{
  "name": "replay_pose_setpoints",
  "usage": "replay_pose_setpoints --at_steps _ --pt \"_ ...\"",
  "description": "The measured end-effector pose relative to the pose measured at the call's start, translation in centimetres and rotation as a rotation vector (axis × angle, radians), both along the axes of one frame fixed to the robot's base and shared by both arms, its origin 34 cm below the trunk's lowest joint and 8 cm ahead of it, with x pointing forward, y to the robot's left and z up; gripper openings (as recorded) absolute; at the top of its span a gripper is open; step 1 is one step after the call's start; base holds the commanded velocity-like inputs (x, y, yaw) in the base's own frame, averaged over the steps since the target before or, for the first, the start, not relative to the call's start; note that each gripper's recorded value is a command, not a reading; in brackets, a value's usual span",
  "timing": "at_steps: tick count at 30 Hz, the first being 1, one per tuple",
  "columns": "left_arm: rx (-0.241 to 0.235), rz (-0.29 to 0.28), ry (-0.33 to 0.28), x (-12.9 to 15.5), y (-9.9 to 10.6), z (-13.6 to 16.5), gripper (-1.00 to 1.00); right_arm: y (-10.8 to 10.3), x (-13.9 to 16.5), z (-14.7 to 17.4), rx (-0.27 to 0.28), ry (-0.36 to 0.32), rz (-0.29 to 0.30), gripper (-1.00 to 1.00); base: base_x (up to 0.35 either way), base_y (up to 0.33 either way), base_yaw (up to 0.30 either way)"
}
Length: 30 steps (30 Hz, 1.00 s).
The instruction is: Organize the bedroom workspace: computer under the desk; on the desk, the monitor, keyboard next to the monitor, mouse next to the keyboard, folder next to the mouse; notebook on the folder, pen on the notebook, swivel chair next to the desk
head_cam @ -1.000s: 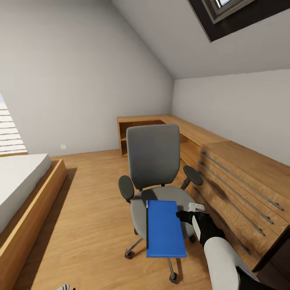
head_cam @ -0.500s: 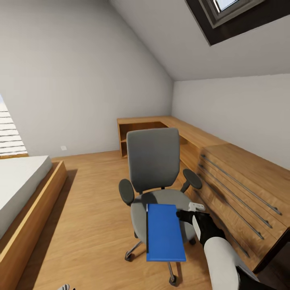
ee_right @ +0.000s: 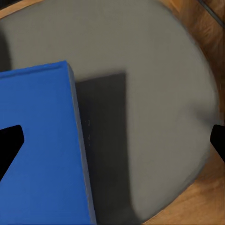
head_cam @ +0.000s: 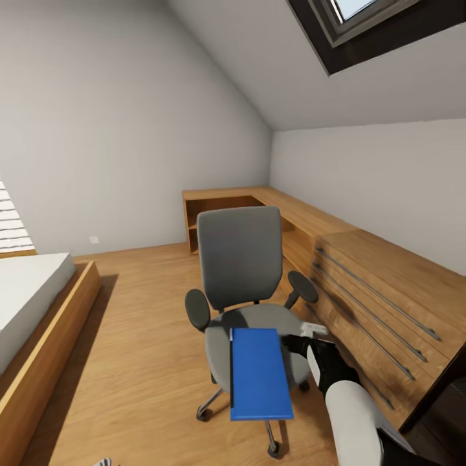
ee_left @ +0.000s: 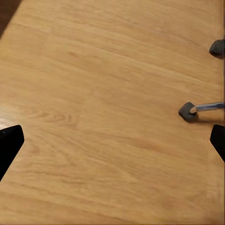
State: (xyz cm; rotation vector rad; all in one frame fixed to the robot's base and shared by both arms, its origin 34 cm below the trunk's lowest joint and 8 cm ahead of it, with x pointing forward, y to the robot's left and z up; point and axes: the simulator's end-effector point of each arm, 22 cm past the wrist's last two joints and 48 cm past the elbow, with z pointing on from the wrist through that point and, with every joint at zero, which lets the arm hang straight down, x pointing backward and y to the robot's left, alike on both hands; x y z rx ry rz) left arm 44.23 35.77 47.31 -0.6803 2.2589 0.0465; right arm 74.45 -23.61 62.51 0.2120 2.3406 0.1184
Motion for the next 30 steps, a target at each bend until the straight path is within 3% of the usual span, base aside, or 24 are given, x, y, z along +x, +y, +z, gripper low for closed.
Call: replay_pose_setpoints --at_steps 7,19,30 --pt "-0.003 0.0 0.014 -0.5 -0.1 -0.5 1.0 0.3 0.2 0.2 0.002 -0.011 0.003 1.0 0.0 0.0 -0.139" --pt "-0.008 -0.001 0.028 -1.1 -0.3 -1.0 1.0 0.4 0.2 0.2 0.003 -0.015 0.003 1.0 0.0 0.0 -0.016" --pt "-0.01 -0.004 0.028 -1.1 -0.4 -1.0 1.0 0.3 0.7 0.8 -0.004 -0.051 0.003 1.0 0.0 0.282 -0.186"
